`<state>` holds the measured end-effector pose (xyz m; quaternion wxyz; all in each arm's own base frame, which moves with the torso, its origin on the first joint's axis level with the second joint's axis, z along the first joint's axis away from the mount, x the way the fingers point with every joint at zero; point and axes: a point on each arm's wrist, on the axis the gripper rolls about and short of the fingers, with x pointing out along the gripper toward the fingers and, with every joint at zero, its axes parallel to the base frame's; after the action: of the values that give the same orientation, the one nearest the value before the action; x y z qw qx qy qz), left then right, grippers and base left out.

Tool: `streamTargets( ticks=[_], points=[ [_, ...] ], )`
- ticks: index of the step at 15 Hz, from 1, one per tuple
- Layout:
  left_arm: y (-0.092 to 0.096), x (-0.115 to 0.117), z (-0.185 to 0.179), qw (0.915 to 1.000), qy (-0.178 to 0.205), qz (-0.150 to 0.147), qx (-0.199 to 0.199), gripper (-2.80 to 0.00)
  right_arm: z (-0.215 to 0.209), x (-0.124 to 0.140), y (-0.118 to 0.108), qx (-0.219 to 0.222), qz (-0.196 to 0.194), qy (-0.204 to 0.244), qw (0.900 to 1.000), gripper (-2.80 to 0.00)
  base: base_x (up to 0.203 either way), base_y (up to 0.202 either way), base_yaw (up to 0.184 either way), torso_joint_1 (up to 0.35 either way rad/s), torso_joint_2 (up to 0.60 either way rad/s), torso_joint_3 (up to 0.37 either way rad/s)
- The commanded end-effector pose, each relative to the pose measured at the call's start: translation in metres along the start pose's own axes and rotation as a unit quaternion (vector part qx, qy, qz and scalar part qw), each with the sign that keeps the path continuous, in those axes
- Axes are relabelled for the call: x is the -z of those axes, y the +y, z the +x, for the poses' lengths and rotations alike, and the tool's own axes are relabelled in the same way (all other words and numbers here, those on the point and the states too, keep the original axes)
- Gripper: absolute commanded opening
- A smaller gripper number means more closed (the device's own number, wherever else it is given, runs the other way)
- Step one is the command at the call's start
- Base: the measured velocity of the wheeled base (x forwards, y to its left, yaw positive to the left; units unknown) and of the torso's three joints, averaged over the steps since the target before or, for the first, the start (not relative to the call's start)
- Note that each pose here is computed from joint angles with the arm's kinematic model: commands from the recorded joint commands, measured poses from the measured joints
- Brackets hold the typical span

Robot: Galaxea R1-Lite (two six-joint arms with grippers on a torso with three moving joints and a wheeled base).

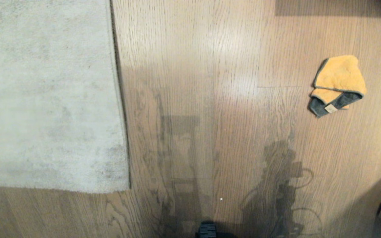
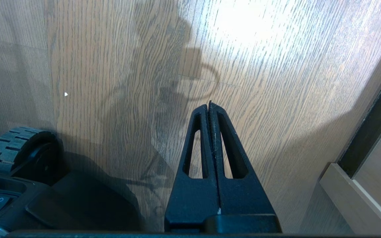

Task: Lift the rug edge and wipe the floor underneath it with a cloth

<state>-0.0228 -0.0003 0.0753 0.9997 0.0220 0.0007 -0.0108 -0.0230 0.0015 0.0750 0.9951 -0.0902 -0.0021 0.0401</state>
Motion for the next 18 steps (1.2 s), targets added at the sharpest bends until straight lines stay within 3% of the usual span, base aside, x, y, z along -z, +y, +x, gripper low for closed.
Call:
streamTargets(
  ticks=[1, 4, 7, 18],
  points=[
    [0.0, 0.0, 0.0, 1.0, 0.0, 0.0, 0.0, -2.8, 0.0001, 0.0, 0.0, -0.001, -0.001, 0.001, 1.0, -2.8, 0.0, 0.0, 0.0, 0.0, 0.0, 0.0],
    [0.0, 0.0001, 0.0, 1.0, 0.0, 0.01, 0.001, -2.8, 0.0001, 0.0, 0.0, -0.001, -0.001, 0.001, 1.0, -2.8, 0.0, 0.0, 0.0, 0.0, 0.0, 0.0],
    [-0.0002, -0.0004, -0.0001, 0.9988, -0.001, 0.049, 0.004, -2.8, 0.0001, 0.0, 0.0, -0.001, -0.001, 0.001, 1.0, -2.8, 0.0, 0.0, 0.0, 0.0, 0.0, 0.0],
    [0.0, 0.0, 0.0, 0.9991, 0.0, 0.043, 0.001, -2.8, 0.0001, 0.0, 0.0, -0.001, -0.001, 0.001, 1.0, -2.8, 0.0, 0.0, 0.0, 0.0, 0.0, 0.0]
  ],
)
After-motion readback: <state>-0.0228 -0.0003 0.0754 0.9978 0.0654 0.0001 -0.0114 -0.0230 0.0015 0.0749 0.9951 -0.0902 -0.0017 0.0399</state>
